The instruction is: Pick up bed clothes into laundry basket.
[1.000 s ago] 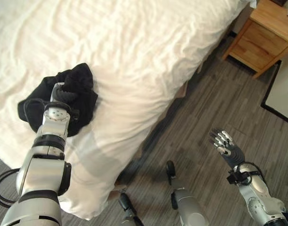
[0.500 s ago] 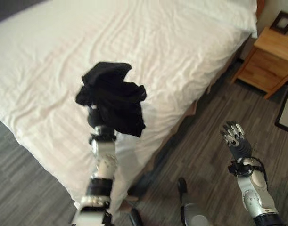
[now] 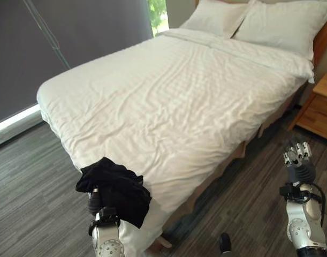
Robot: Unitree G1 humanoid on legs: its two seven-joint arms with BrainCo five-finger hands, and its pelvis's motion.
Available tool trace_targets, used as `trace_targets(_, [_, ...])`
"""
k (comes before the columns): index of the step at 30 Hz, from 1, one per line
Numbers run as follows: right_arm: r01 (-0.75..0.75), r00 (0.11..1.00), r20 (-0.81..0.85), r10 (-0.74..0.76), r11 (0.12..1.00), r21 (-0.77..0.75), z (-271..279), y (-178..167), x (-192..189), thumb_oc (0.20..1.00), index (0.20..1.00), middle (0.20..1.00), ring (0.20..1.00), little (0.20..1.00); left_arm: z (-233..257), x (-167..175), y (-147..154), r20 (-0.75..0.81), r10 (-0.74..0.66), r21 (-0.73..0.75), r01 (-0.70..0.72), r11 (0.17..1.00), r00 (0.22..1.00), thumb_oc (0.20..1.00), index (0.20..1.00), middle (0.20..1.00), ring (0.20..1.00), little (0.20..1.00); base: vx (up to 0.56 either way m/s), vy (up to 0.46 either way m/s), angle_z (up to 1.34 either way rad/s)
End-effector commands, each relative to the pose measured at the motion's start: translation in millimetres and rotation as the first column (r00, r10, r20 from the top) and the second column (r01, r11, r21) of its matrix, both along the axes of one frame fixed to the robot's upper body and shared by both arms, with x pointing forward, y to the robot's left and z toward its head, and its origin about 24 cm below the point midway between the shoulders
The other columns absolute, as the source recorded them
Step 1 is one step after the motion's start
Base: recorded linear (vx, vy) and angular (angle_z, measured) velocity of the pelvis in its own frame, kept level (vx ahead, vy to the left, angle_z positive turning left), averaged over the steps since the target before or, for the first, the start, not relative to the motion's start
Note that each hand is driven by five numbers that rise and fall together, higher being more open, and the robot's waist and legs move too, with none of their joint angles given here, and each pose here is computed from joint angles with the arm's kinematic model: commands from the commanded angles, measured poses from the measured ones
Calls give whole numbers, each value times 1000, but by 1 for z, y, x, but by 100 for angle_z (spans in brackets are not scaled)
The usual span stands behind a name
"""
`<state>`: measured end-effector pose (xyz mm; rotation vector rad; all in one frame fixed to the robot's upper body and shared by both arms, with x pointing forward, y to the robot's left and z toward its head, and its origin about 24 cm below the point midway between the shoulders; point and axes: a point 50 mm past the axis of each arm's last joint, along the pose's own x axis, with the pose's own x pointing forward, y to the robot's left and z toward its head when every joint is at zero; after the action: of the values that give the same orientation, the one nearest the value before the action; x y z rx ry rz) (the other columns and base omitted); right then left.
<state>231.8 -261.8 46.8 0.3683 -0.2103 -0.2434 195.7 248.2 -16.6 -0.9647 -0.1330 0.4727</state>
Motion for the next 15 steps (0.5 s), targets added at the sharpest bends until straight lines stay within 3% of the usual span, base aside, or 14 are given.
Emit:
trace_targets(1, [17, 991, 136, -18, 1000, 8, 24, -2, 7, 1000, 1000, 1000, 1000, 1000, 55, 42, 0, 203, -113, 191, 74, 979, 973, 200, 200, 200, 200, 200, 0, 0, 0])
trace_targets(13, [8, 996, 94, -6, 1000, -24, 16, 1, 5, 1000, 1000, 1000, 1000, 1000, 58, 45, -10, 217, -176, 216, 128, 968, 960, 200, 200, 200, 200, 200, 0, 2, -1])
trace_targets(14, [67, 996, 72, -47, 945, -320, 57, -28, 31, 1000, 1000, 1000, 1000, 1000, 81, 28, 47, 71, 11, 545, -48, 837, 997, 200, 200, 200, 200, 200, 0, 0, 0])
trace_targets(15, [55, 998, 56, -38, 934, -353, 56, -28, 30, 1000, 1000, 1000, 1000, 1000, 79, 26, 48, 63, 23, 545, -53, 837, 998, 200, 200, 200, 200, 200, 43, 6, -3])
